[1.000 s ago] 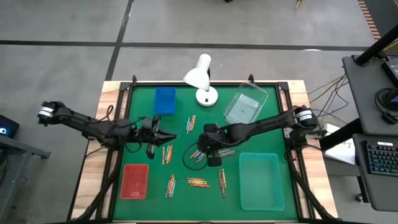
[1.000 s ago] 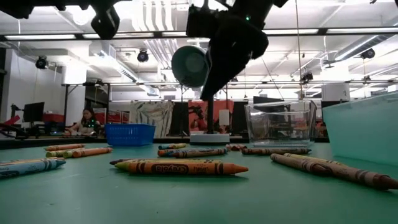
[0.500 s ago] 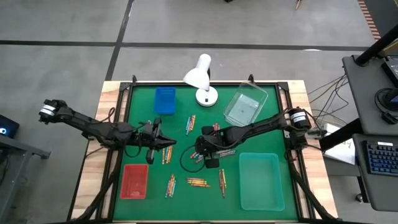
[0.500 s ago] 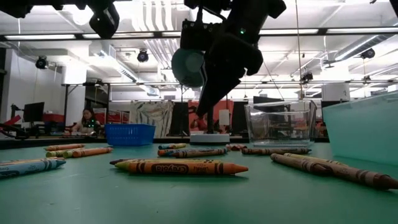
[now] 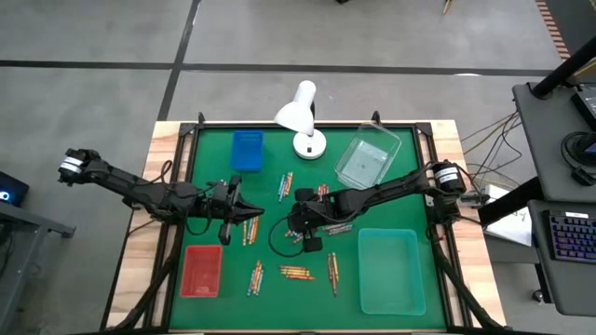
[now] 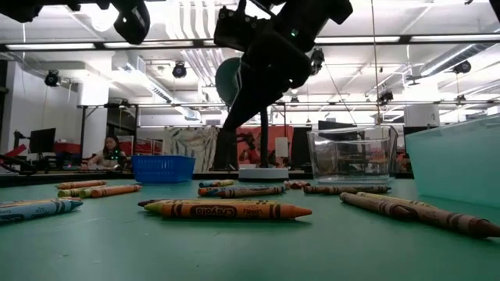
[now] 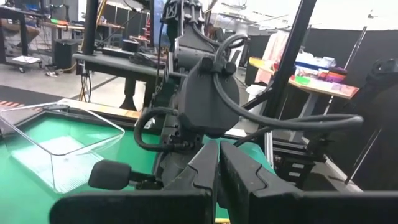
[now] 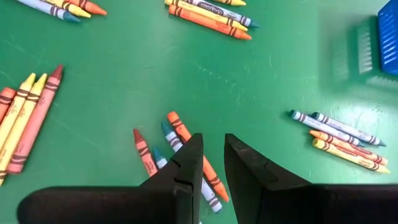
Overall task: Sort crayons
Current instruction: Put the blue crayon into the green bin
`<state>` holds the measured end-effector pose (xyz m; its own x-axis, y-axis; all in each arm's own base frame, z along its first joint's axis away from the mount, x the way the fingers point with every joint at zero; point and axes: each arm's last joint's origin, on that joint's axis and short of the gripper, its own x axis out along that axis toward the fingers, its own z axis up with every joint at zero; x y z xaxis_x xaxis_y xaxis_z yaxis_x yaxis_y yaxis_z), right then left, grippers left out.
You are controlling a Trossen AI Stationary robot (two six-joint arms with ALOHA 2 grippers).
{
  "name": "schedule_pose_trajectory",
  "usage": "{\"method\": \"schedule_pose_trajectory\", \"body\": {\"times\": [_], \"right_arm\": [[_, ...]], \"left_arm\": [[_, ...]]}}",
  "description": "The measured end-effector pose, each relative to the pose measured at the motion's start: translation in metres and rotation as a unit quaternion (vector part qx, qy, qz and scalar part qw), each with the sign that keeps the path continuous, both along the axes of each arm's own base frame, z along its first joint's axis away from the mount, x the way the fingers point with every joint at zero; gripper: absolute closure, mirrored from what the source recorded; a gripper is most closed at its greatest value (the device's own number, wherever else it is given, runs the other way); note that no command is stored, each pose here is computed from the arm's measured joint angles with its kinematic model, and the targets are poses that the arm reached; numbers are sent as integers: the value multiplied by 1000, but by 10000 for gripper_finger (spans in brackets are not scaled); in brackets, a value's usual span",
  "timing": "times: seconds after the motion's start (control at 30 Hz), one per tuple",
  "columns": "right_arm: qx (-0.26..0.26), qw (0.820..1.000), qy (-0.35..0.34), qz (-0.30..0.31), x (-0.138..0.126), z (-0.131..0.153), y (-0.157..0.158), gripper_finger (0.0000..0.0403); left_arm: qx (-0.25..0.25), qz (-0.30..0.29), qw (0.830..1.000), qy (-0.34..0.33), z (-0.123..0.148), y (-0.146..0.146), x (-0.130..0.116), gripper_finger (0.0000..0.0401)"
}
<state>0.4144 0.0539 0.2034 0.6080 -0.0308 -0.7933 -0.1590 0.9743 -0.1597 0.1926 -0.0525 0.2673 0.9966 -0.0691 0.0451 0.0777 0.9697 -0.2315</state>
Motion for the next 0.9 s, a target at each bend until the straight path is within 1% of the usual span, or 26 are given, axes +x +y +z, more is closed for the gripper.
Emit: {"method": "schedule_pose_trajectory", "body": {"times": [0.1,0.17,0.27,0.33,0.5,0.67,0.77,0.9], "right_arm": [[-2,1000,0,3,0,0,0,346],[-7,1000,0,4,0,0,0,335],[-31,999,-1,-13,0,0,-2,314],[-43,999,-1,-10,0,0,-2,307],[-63,998,2,20,0,0,-2,311],[-72,996,4,44,-1,-1,-2,321],[-54,997,7,59,-1,-1,-1,316],[-39,998,6,49,-1,-1,-1,295]], "left_arm": [[-3,8,1000,-6,2,1,-1,401],[-5,18,1000,-11,5,2,-2,401],[-7,27,999,-17,8,3,-4,401],[-7,30,999,-20,9,3,-5,401],[-6,30,999,-17,8,3,-5,401],[-7,51,999,-14,7,4,-4,401],[-6,51,999,-13,7,4,-4,401],[-4,52,998,-21,10,5,-6,401]]}}
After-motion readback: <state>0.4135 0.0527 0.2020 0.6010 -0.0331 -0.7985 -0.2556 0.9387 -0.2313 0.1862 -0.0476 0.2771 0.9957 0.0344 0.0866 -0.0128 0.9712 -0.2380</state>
